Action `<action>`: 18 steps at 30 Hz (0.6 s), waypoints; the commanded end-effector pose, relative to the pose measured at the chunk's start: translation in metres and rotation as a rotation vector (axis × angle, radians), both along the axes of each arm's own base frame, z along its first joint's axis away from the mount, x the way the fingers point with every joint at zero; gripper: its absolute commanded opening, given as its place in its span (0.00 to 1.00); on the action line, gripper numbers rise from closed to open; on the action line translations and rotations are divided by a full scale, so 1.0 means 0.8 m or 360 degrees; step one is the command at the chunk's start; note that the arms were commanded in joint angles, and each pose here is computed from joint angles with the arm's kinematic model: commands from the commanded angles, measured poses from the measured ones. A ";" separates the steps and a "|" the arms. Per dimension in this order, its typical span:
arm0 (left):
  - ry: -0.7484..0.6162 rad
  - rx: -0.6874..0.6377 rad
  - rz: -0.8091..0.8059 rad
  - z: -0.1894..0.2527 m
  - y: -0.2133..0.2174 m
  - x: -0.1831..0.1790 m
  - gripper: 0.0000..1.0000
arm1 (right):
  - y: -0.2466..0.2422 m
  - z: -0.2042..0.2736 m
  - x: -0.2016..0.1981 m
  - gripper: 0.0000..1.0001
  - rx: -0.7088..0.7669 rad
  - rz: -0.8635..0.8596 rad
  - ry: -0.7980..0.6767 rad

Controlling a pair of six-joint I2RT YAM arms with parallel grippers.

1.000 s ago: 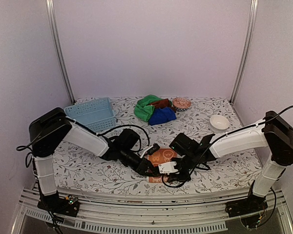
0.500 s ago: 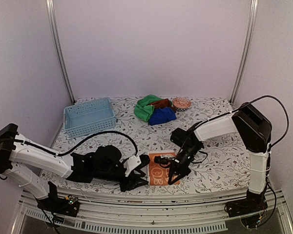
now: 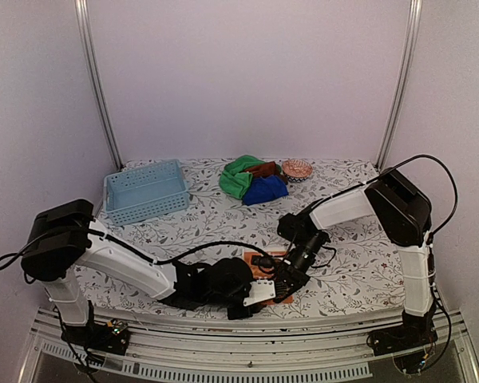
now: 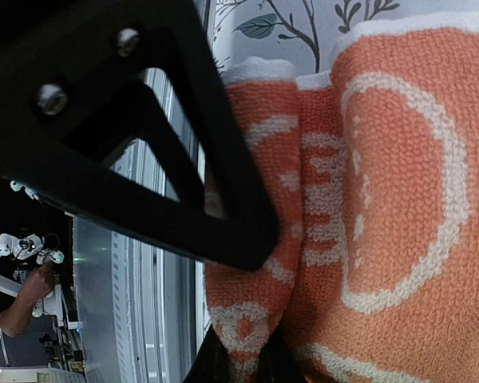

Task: Roll the towels
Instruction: Roll the towel at the center of the board.

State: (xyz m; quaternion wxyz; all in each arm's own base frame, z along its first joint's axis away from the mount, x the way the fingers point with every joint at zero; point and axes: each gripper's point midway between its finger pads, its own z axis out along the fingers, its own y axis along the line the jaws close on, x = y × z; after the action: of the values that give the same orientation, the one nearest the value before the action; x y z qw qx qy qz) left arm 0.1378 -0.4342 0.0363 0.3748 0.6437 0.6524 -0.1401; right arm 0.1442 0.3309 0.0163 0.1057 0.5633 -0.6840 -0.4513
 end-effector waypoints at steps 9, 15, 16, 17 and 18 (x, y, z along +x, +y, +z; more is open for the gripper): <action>-0.0034 0.0107 -0.0073 -0.032 -0.011 -0.001 0.14 | -0.007 -0.005 0.005 0.29 -0.0066 0.0013 -0.0047; 0.0093 0.0148 -0.0065 -0.030 -0.006 -0.011 0.09 | -0.009 0.076 0.049 0.46 0.0117 -0.0113 -0.0208; 0.0134 0.0154 -0.0065 -0.030 -0.006 -0.012 0.09 | -0.013 0.090 0.060 0.46 0.0144 -0.0156 -0.0242; 0.0210 0.0167 -0.0073 -0.033 -0.004 -0.018 0.09 | -0.020 0.107 0.071 0.46 0.0181 -0.0206 -0.0291; 0.0269 0.0173 -0.0069 -0.034 -0.004 -0.020 0.09 | -0.026 0.119 0.079 0.47 0.0207 -0.0239 -0.0341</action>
State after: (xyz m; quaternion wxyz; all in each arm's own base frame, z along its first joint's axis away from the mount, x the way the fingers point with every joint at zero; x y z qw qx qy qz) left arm 0.1375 -0.4436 0.0223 0.3504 0.6620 0.6493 -0.1315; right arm 0.1707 0.3215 0.0592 0.0567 0.5585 -0.6972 -0.4459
